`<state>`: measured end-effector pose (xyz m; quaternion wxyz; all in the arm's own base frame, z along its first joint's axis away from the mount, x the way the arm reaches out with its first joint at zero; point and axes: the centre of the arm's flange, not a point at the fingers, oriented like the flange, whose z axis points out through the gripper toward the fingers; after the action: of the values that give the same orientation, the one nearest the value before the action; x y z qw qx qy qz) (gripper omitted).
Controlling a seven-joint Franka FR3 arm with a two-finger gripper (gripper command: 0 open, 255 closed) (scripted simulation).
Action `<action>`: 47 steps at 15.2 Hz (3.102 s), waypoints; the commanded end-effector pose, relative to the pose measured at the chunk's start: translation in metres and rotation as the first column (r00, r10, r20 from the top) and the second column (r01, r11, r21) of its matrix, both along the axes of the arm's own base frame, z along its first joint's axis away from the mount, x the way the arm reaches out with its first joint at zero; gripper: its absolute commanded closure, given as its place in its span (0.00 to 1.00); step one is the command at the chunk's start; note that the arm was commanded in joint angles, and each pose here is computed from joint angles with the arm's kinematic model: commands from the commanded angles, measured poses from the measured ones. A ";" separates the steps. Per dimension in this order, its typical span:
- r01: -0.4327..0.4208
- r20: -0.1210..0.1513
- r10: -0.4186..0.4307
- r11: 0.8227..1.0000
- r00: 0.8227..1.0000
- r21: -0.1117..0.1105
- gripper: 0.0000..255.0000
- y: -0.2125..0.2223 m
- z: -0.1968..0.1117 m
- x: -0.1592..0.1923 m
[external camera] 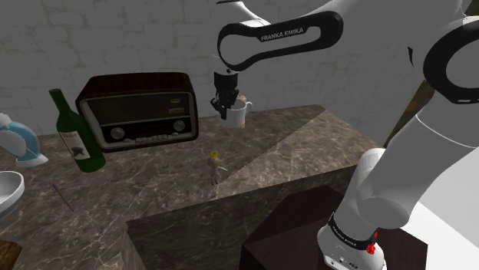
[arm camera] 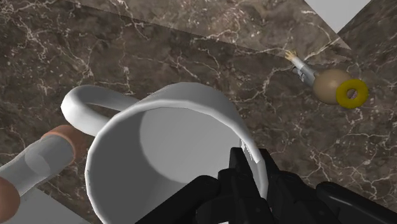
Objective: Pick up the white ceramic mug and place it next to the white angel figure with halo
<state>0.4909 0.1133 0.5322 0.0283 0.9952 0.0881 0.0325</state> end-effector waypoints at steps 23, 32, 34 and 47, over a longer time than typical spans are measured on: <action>0.000 0.001 0.000 1.000 1.000 0.000 1.00 0.000 -0.126 0.000; 0.000 0.001 0.000 1.000 1.000 0.000 1.00 0.000 -0.173 0.000; 0.000 0.001 0.000 1.000 1.000 0.000 1.00 0.000 -0.181 0.000; 0.000 0.001 0.000 1.000 1.000 0.000 0.00 0.000 -0.181 0.000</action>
<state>0.4912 0.1129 0.3511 0.0283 0.9952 0.0879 0.0328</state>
